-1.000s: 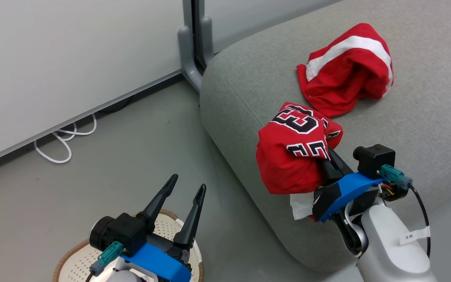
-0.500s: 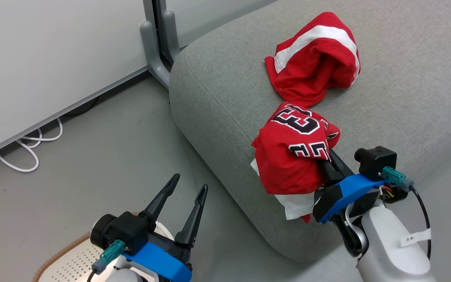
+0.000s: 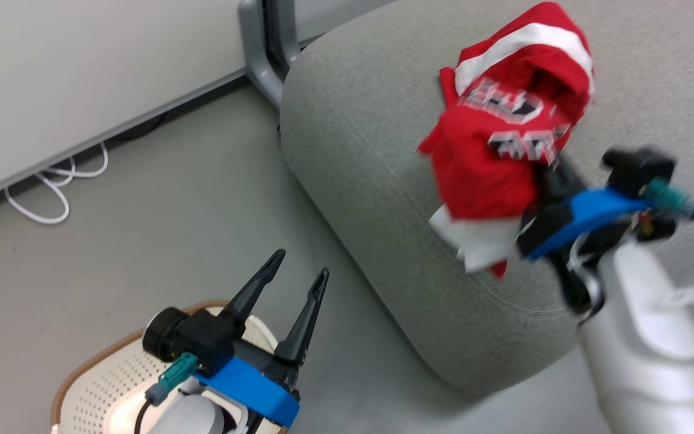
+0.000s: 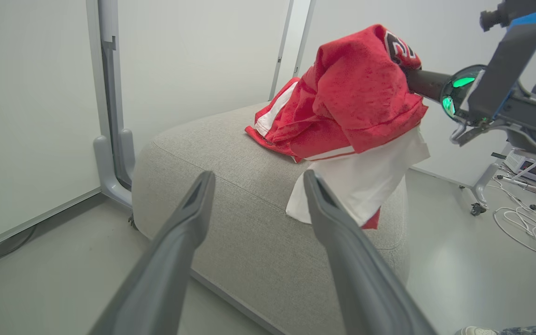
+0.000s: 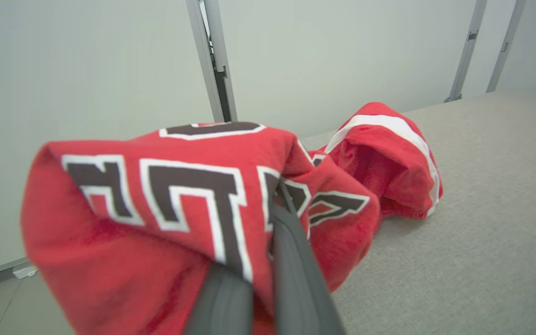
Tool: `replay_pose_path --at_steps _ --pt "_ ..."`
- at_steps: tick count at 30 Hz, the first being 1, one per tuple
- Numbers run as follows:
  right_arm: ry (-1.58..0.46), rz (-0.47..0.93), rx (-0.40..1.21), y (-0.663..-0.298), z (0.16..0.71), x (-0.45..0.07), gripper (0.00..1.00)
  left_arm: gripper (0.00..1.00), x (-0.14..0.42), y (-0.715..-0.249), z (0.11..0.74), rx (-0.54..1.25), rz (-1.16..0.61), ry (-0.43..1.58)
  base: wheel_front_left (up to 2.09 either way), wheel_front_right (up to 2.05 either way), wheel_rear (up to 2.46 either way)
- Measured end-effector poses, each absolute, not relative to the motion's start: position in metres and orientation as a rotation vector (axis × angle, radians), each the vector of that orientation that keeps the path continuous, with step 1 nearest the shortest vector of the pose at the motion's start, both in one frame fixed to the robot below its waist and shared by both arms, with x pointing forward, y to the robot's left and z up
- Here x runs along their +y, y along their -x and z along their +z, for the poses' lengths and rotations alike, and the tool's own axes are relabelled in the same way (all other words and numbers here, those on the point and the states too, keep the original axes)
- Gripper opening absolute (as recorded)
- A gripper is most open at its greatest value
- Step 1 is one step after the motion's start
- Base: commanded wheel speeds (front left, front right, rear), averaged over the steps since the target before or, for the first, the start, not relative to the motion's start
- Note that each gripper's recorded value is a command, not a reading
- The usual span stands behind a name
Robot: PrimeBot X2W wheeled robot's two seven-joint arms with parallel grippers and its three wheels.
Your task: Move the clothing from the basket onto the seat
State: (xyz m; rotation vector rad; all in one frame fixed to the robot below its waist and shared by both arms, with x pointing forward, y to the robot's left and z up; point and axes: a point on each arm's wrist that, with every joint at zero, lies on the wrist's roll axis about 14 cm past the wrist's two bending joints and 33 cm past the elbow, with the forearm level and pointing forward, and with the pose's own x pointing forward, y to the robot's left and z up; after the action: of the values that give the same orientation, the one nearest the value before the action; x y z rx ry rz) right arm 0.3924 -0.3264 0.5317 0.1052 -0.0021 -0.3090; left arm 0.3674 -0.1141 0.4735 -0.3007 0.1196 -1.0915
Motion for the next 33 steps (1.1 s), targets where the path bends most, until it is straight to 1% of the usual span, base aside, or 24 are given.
replay_pose_path --at_steps 6,11,15,17,20,23,27,33 --pt "0.002 -0.363 -0.082 -0.439 0.595 -0.367 0.00 1.00 -0.110 -0.385 0.470 0.104 -1.087 0.303 0.00 0.00 0.00" --pt "0.108 -0.429 -0.159 -0.469 0.650 -0.405 0.00 1.00 -0.101 -0.402 0.461 0.101 -1.069 0.306 0.00 0.00 0.00" --pt "0.183 -0.490 -0.211 -0.488 0.684 -0.433 0.00 1.00 -0.089 -0.418 0.450 0.098 -1.048 0.297 0.00 0.00 0.00" --pt "0.205 -0.525 -0.228 -0.496 0.689 -0.447 0.00 1.00 -0.083 -0.427 0.444 0.097 -1.034 0.295 0.00 0.00 0.00" --pt "0.225 -0.576 -0.201 -0.506 0.671 -0.466 0.00 1.00 -0.076 -0.436 0.433 0.103 -1.025 0.293 0.00 0.00 0.00" --pt "0.226 -0.621 -0.149 -0.515 0.637 -0.482 0.00 1.00 -0.067 -0.445 0.421 0.111 -1.009 0.286 0.00 0.00 0.00" --pt "0.201 -0.653 -0.021 -0.522 0.562 -0.491 0.00 1.00 -0.056 -0.453 0.403 0.134 -0.986 0.281 0.00 0.00 0.00" --pt "0.102 -0.674 0.133 -0.519 0.459 -0.481 0.00 1.00 -0.048 -0.453 0.373 0.193 -0.963 0.293 0.00 0.00 0.00"
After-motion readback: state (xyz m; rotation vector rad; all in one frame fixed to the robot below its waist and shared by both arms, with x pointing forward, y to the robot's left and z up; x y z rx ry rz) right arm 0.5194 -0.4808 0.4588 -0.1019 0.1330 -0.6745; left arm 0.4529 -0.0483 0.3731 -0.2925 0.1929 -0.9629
